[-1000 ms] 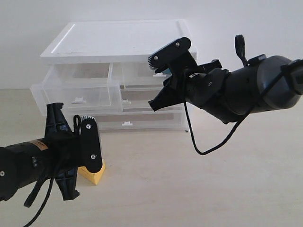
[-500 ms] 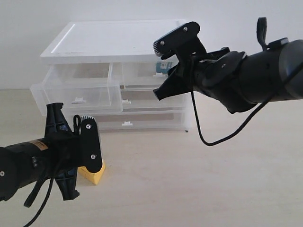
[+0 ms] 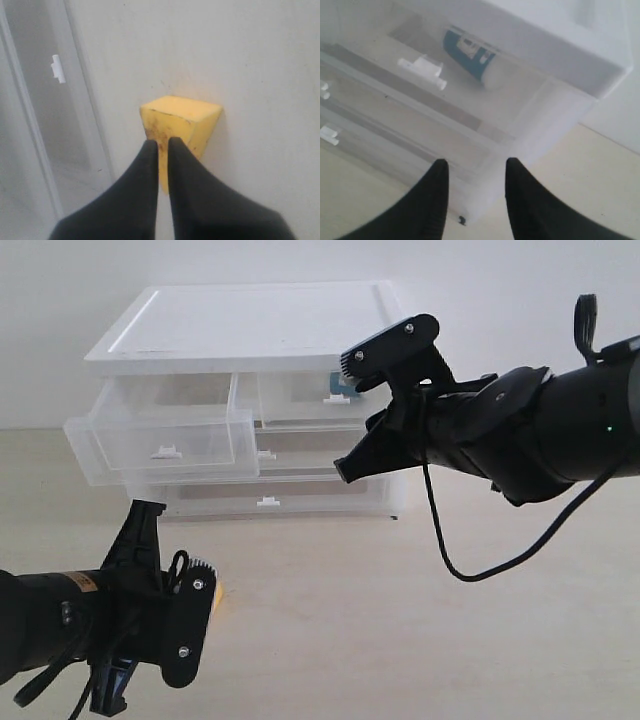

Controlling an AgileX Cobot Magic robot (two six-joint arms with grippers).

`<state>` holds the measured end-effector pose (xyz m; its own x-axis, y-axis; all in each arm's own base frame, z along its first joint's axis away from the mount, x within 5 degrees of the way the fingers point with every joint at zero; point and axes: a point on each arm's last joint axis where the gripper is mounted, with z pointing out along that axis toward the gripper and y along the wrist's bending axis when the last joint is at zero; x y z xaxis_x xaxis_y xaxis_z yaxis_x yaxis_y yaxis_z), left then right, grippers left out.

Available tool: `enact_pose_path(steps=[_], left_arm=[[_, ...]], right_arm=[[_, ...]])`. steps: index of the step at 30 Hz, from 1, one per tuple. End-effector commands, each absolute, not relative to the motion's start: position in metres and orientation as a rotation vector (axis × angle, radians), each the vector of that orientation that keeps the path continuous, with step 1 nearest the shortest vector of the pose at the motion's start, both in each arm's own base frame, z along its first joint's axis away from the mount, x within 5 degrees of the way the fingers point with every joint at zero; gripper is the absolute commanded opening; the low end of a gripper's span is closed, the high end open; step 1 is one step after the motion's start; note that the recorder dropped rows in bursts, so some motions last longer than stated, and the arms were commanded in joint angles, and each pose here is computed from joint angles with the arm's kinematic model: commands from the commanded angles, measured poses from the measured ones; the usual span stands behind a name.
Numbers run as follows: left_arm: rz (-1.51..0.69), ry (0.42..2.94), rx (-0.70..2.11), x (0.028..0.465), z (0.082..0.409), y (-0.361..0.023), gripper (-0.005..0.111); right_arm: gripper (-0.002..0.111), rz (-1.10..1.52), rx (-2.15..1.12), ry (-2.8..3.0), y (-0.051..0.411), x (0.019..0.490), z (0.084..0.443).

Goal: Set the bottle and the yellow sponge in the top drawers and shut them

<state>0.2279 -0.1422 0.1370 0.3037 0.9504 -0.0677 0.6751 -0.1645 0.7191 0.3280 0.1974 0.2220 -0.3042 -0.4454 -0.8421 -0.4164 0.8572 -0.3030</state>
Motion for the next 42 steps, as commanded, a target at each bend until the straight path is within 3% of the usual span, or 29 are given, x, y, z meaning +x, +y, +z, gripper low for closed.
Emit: enact_pose_path(steps=[1, 22, 28, 31, 36, 42], left_arm=[[0.537, 1.449, 1.919, 0.227, 0.136, -0.141, 0.004], [0.486, 1.534, 1.847, 0.227, 0.136, -0.141, 0.004], [0.482, 1.608, 1.772, 0.228, 0.136, -0.139, 0.004], [0.464, 1.713, 1.616, 0.231, 0.138, -0.137, 0.004], [0.336, 1.945, 1.093, 0.238, 0.146, -0.133, 0.004], [0.282, 2.069, 0.893, 0.230, 0.139, -0.123, 0.004]], right_arm=[[0.034, 0.001, -0.639, 1.951, 0.196, 0.326, 0.222], [0.034, 0.032, -0.670, 1.964, 0.198, 0.324, 0.220], [0.034, 0.118, -0.839, 1.989, 0.207, 0.315, 0.214], [0.034, 0.211, -0.944, 2.012, 0.214, 0.308, 0.210], [0.034, 0.344, -1.041, 2.048, 0.221, 0.297, 0.205], [0.034, 0.500, -1.198, 2.057, 0.230, 0.281, 0.201]])
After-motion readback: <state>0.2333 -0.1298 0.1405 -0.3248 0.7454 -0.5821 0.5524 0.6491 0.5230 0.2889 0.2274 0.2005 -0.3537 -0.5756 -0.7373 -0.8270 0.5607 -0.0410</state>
